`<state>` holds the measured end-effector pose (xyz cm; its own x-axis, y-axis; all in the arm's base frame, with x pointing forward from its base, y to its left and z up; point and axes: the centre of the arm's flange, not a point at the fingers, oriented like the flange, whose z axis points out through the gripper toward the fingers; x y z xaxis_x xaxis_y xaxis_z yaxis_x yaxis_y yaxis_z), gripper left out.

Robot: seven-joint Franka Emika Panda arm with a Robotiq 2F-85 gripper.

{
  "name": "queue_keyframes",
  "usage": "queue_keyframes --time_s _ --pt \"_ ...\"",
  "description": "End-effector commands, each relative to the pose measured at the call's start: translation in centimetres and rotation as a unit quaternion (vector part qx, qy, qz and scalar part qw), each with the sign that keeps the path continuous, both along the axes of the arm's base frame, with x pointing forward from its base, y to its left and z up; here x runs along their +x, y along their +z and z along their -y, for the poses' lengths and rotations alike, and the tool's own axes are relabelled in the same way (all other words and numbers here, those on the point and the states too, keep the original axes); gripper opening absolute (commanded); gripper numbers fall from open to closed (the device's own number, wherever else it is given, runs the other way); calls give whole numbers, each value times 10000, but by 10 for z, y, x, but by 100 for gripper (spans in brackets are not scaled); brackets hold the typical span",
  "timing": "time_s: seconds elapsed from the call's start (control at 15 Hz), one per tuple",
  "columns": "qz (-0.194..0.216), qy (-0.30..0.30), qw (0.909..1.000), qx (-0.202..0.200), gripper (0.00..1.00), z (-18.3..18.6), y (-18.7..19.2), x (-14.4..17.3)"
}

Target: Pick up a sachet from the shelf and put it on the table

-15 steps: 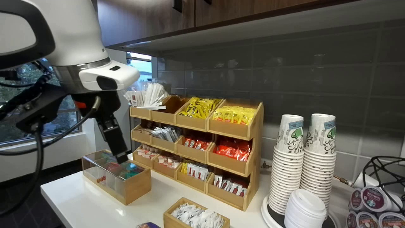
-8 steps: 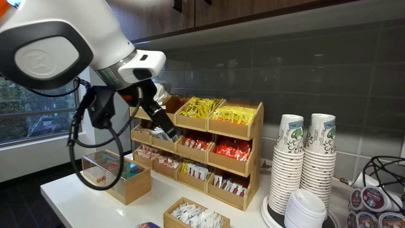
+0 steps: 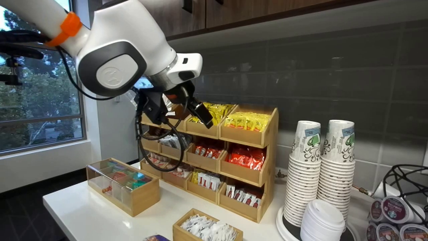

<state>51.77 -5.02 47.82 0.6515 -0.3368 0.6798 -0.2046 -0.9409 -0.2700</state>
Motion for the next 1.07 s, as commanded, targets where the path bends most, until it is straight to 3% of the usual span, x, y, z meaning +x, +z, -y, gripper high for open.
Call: queue_keyframes --time_s 0.0,0.53,1.0 --pt "185 -32 9998 36 100 10 4 44" --pt "339 -208 9991 -155 100 27 14 82" --pt "311 -420 9981 -321 100 52 17 96"
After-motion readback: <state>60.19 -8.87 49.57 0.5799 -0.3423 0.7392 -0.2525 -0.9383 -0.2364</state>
